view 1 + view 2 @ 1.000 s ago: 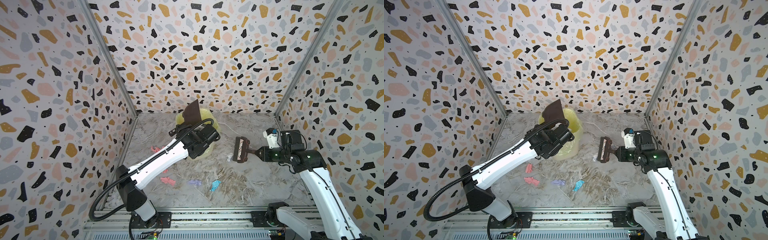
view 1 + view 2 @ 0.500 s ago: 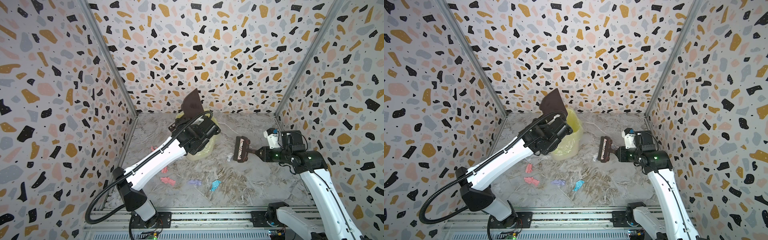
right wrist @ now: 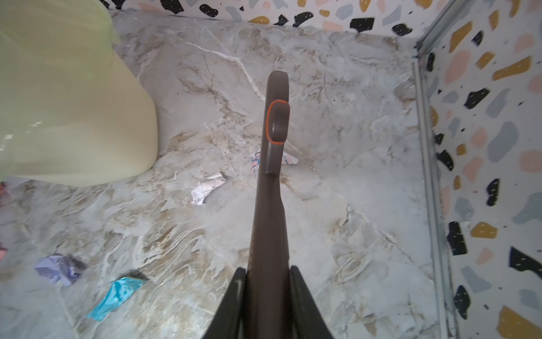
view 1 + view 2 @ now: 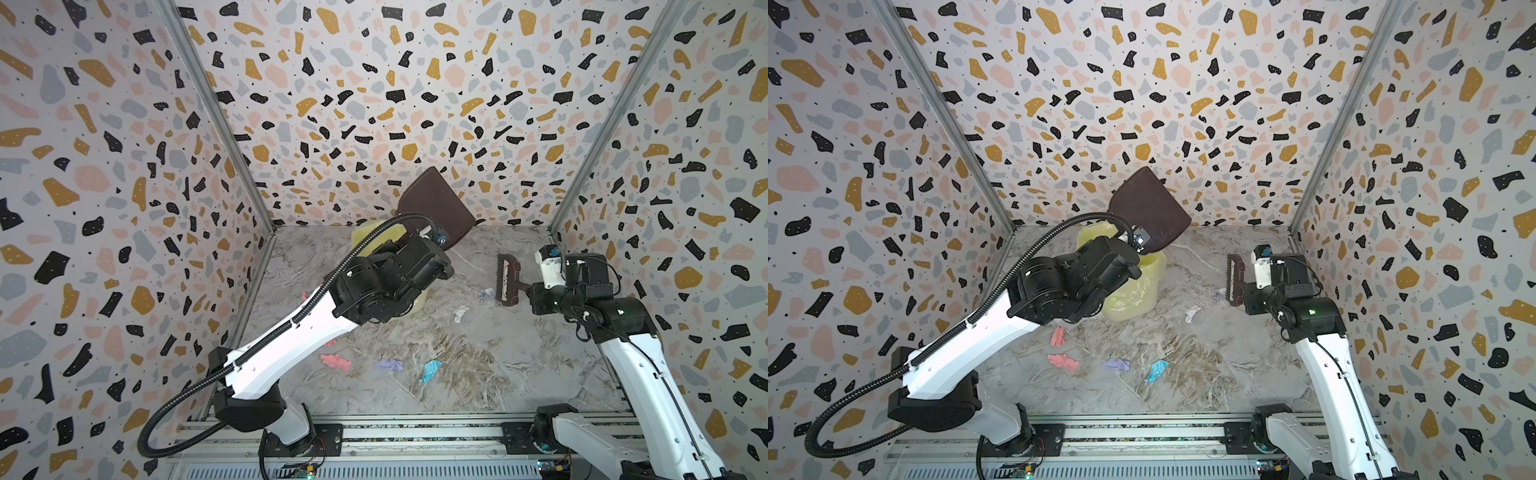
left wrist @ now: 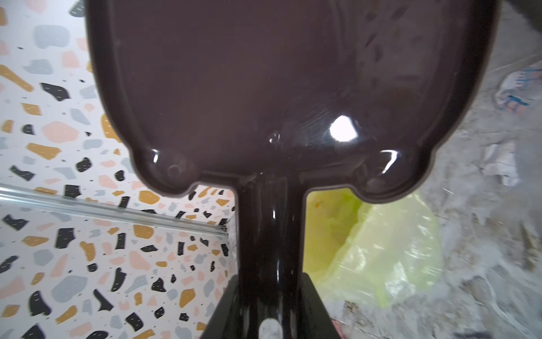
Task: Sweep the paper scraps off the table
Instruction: 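Lower the empty dustpan with the left gripper while the right moves the brush, then bring the brush down toward the white scraps beside the dustpan with the right gripper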
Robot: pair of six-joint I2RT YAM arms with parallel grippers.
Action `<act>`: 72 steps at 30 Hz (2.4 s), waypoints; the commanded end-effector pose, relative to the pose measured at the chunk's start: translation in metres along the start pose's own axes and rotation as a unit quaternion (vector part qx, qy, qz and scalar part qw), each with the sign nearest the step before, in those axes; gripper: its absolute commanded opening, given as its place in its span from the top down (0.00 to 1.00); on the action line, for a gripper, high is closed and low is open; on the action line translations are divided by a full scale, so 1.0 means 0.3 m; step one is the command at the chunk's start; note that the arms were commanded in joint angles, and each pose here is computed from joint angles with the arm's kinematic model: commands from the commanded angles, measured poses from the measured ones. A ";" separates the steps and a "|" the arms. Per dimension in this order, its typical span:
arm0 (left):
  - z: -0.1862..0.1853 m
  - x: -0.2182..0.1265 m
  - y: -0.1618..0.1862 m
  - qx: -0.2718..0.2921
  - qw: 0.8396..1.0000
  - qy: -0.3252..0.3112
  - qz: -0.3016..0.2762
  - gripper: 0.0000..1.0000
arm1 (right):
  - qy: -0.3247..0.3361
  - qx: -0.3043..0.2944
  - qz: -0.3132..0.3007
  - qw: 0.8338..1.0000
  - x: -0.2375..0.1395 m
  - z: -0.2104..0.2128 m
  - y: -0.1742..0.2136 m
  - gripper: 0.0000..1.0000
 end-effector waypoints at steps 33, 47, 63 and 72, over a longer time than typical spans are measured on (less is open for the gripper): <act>-0.340 -0.045 0.522 -0.097 0.927 0.316 0.178 1.00 | 0.023 -0.512 0.083 0.854 0.407 0.027 -0.034 1.00; -0.374 -0.018 0.632 -0.081 0.918 0.325 0.212 1.00 | -0.096 -0.555 0.219 0.797 0.353 0.171 0.123 1.00; -0.410 0.001 0.672 -0.060 0.911 0.334 0.234 1.00 | -0.167 -0.535 0.305 0.770 0.113 0.223 0.312 1.00; -0.479 0.025 0.676 -0.014 0.905 0.337 0.260 1.00 | -0.115 -0.496 0.254 0.823 0.052 0.180 0.209 1.00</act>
Point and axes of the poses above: each gripper's point midway between its finger pads, its own x axis out along the fingers, its own z axis along the line the jaws close on, y = z × x, the point moved 9 cm from there along -x, back along the fingers, and after that the axes turned 11 degrees about -x, right-handed, at the moved point
